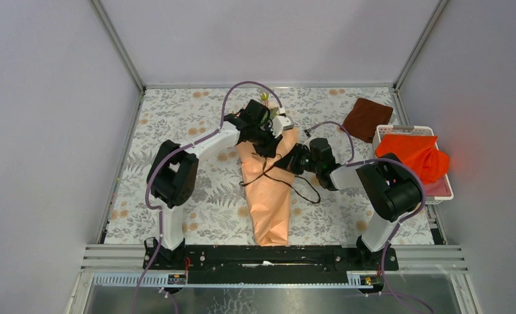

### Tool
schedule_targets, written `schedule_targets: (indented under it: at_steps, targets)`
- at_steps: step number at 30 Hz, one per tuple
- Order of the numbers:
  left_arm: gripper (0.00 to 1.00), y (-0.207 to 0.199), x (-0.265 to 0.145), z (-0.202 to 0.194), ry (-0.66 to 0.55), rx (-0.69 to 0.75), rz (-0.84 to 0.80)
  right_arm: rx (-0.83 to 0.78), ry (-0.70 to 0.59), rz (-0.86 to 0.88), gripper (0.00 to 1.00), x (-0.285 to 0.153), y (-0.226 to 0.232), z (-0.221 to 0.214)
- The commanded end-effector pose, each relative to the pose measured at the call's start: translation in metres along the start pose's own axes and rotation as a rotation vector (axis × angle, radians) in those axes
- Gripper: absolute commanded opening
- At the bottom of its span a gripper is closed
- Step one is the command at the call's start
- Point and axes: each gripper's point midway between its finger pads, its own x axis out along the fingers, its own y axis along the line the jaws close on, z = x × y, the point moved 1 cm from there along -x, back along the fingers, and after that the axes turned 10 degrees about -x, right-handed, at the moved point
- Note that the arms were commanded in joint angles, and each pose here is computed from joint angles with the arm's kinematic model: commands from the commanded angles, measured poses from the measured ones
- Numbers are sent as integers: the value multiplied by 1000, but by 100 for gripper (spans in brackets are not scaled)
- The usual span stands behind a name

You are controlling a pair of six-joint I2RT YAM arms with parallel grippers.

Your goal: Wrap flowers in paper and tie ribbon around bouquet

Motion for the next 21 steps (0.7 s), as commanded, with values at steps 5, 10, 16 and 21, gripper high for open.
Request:
schedule_targets:
  at_steps: [5, 10, 16, 21]
  targets:
    - [44, -6, -25, 14, -3, 209, 2, -4, -33, -21, 0, 3, -4, 12]
    - [67, -41, -50, -9, 33, 576, -189, 3, -17, -37, 0, 2, -8, 11]
    - [89, -33, -35, -44, 94, 906, -219, 1, -7, -44, 0, 3, -9, 10]
    - [82, -16, -16, -38, 71, 933, -152, 3, 10, -37, 0, 4, -8, 9]
